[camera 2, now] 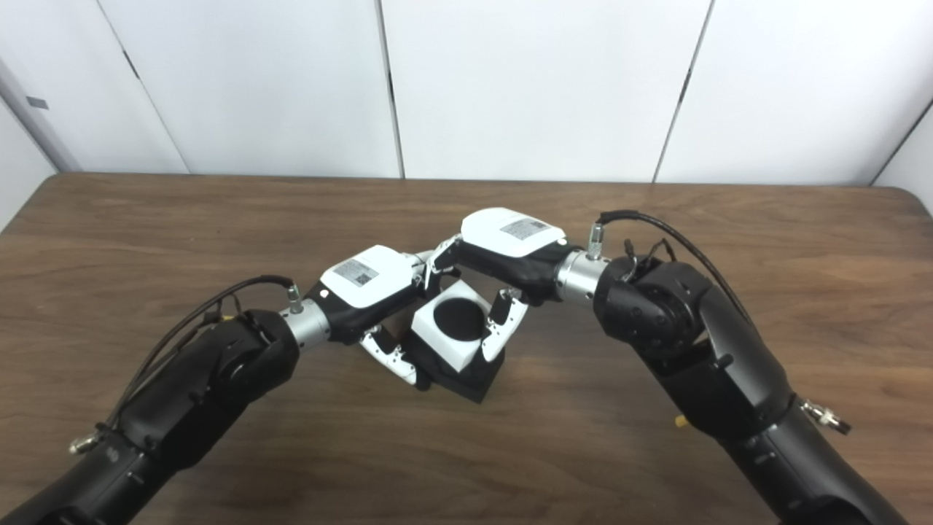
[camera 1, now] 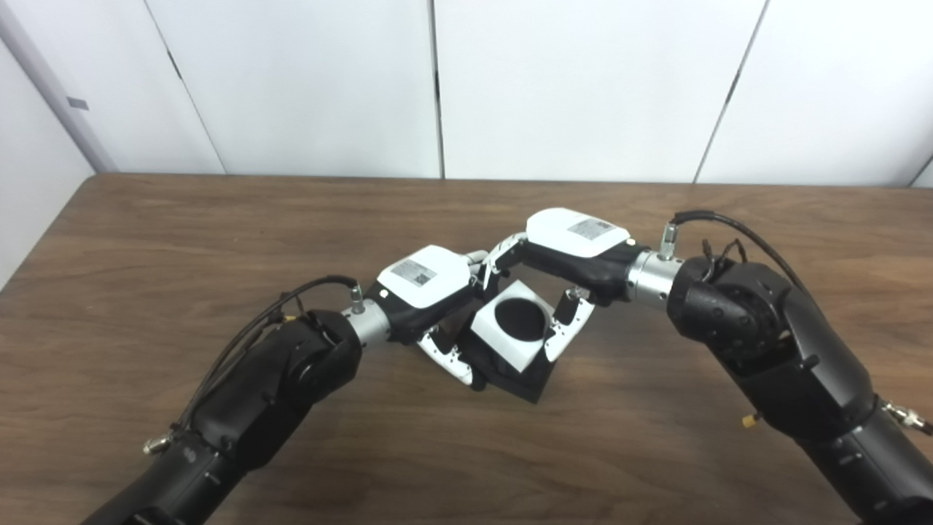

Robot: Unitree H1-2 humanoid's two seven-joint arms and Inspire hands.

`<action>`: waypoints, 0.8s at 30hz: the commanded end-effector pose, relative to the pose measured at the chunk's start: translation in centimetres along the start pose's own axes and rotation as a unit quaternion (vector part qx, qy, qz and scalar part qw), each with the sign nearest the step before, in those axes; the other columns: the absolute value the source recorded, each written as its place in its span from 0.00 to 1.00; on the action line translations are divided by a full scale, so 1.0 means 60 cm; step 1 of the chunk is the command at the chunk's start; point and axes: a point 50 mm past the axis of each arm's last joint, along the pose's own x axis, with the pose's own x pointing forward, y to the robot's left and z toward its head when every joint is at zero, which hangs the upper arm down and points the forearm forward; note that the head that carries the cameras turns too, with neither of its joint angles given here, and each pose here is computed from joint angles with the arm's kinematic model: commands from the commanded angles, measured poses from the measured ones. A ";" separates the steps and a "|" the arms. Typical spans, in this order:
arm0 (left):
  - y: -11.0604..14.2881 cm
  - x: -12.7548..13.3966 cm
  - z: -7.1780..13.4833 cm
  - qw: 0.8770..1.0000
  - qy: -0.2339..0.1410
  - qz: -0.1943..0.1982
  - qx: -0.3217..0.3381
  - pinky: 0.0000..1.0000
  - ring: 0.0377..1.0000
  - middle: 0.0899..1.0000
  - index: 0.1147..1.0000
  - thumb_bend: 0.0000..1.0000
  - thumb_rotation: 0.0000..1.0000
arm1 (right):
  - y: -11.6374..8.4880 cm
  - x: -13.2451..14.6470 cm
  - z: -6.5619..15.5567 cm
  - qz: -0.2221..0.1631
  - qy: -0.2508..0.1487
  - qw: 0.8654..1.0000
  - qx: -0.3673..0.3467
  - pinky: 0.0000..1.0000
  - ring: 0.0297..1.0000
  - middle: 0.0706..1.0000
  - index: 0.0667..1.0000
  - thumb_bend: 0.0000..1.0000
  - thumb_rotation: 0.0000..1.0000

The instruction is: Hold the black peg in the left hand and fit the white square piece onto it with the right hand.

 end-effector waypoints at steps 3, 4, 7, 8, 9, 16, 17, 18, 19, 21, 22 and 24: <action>-0.010 0.008 0.013 0.999 -0.011 -0.033 0.027 0.89 0.98 0.88 0.43 0.52 0.08 | 0.018 0.005 -0.005 0.037 -0.001 0.999 0.001 0.77 0.81 0.77 0.46 0.52 0.14; -0.010 0.007 0.013 0.999 -0.012 -0.032 0.028 0.89 0.97 0.88 0.43 0.52 0.08 | 0.017 0.005 -0.005 0.037 0.000 0.999 0.001 0.77 0.81 0.78 0.46 0.52 0.15; -0.010 0.006 0.013 0.999 -0.015 -0.028 0.027 0.87 0.96 0.88 0.43 0.52 0.08 | 0.015 0.004 -0.005 0.036 0.000 0.999 0.002 0.77 0.81 0.78 0.61 0.78 0.17; -0.010 0.006 0.014 0.999 -0.015 -0.028 0.027 0.87 0.96 0.89 0.43 0.52 0.08 | 0.014 0.003 -0.005 0.037 0.001 0.999 0.003 0.76 0.81 0.79 0.63 0.82 0.18; -0.010 0.006 0.014 0.999 -0.014 -0.029 0.027 0.88 0.97 0.89 0.43 0.52 0.08 | 0.013 0.002 -0.005 0.038 0.003 0.999 0.004 0.77 0.81 0.79 0.65 0.84 0.18; -0.011 0.006 0.013 0.999 -0.013 -0.032 0.024 0.88 0.97 0.91 0.43 0.52 0.08 | 0.011 0.000 -0.006 0.038 0.006 0.999 0.003 0.78 0.82 0.81 0.68 0.87 0.17; -0.011 0.006 0.012 0.999 -0.013 -0.032 0.024 0.88 0.97 0.91 0.43 0.52 0.08 | 0.012 0.000 -0.006 0.038 0.006 0.999 0.003 0.77 0.82 0.81 0.68 0.87 0.17; -0.011 0.006 0.012 0.999 -0.013 -0.032 0.024 0.88 0.97 0.91 0.43 0.52 0.08 | 0.012 0.000 -0.006 0.038 0.006 0.999 0.003 0.77 0.82 0.81 0.67 0.87 0.16; -0.011 0.006 0.012 0.999 -0.013 -0.031 0.023 0.88 0.97 0.91 0.43 0.52 0.08 | 0.012 0.000 -0.006 0.038 0.006 0.999 0.002 0.77 0.82 0.81 0.67 0.87 0.16; -0.012 0.005 0.012 0.999 -0.014 -0.028 0.024 0.87 0.96 0.90 0.42 0.52 0.08 | 0.012 0.000 -0.006 0.039 0.007 0.999 0.002 0.76 0.82 0.81 0.67 0.88 0.16; -0.012 0.005 0.012 0.999 -0.015 -0.027 0.025 0.87 0.96 0.90 0.42 0.52 0.08 | 0.012 0.000 -0.006 0.039 0.006 0.999 0.002 0.76 0.82 0.81 0.67 0.88 0.16; -0.012 0.005 0.012 0.999 -0.015 -0.027 0.025 0.87 0.96 0.90 0.42 0.52 0.08 | 0.012 -0.001 -0.006 0.040 0.007 0.999 0.002 0.76 0.82 0.81 0.67 0.87 0.16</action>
